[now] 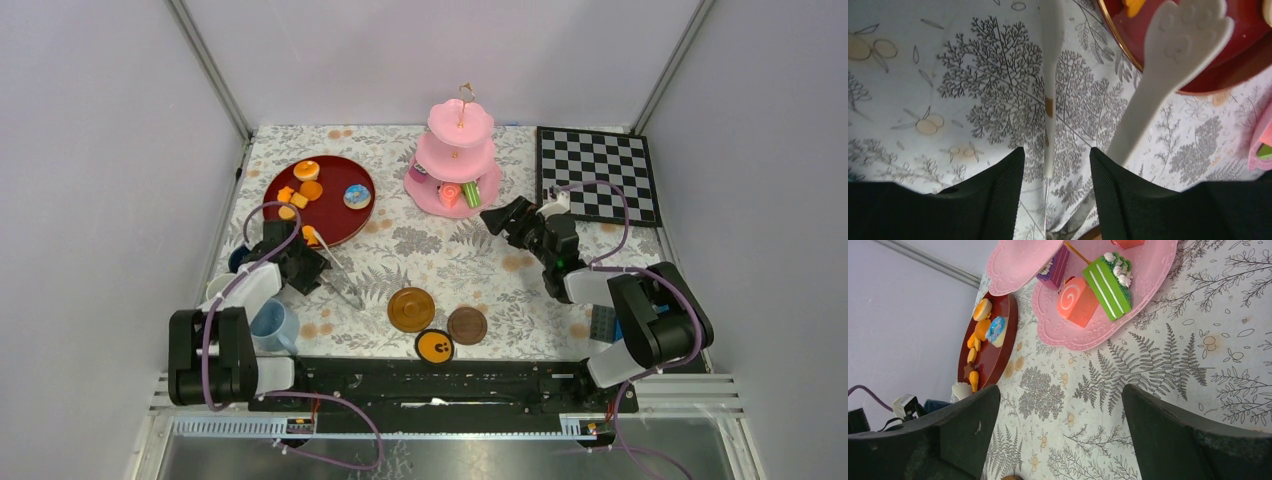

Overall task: Serve the afternoon tea
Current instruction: Adjust the clamp at the center of the board.

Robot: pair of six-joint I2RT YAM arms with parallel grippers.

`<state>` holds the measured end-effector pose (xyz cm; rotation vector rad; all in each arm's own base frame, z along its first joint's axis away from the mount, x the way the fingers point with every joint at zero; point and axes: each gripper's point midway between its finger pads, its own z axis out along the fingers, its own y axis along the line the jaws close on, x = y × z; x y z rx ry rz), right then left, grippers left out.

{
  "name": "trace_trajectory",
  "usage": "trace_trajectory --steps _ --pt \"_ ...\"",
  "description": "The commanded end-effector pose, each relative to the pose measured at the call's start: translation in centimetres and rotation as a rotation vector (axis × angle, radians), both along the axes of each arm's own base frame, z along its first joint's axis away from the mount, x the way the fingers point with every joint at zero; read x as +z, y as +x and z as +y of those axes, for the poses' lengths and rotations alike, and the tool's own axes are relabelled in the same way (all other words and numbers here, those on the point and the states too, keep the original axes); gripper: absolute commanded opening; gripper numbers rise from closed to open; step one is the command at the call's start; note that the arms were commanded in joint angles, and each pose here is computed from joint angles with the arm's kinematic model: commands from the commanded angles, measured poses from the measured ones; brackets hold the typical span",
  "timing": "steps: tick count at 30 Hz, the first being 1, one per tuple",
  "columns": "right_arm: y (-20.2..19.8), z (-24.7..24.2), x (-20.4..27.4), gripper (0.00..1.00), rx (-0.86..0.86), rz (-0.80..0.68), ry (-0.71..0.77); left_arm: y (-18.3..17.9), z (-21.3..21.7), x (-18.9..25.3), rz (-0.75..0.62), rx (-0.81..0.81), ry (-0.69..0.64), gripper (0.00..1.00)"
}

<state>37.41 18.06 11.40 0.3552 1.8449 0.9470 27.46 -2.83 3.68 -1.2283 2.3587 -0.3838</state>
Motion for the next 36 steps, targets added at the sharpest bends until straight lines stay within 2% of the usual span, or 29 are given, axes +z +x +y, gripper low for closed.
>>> trace_trajectory --steps 1,8,12,14,20,24,26,30,36 --pt "0.4 1.5 2.9 0.99 0.041 -0.091 -0.05 2.6 0.6 -0.7 -0.051 0.019 0.03 0.51" --pt "-1.2 6.9 4.8 0.99 0.135 -0.19 -0.203 2.6 0.4 -2.2 -0.038 -0.033 0.045 0.22" --pt "-3.0 11.4 5.6 0.99 0.252 -0.223 -0.157 2.3 -0.2 -0.6 -0.097 -0.086 0.043 0.1" --pt "-4.2 14.2 5.8 0.99 0.315 -0.229 -0.127 2.1 -0.5 0.7 -0.138 -0.121 0.05 0.0" --pt "-7.7 21.7 4.9 0.98 0.44 -0.207 -0.149 1.4 -2.4 6.3 -0.278 -0.22 0.175 0.0" --pt "-9.9 25.3 4.7 0.94 0.523 -0.237 -0.186 1.4 -3.5 8.8 -0.329 -0.258 0.192 0.0" --pt "-10.7 26.4 5.0 0.92 0.58 -0.246 -0.13 1.8 -4.0 9.8 -0.363 -0.292 0.201 0.0" --pt "-11.9 28.4 4.9 0.82 0.675 -0.229 -0.04 2.6 -5.3 11.1 -0.419 -0.378 0.198 0.0" --pt "-10.5 28.8 2.2 0.78 0.589 -0.178 -0.143 2.2 -6.3 10.7 -0.401 -0.381 0.196 0.0"
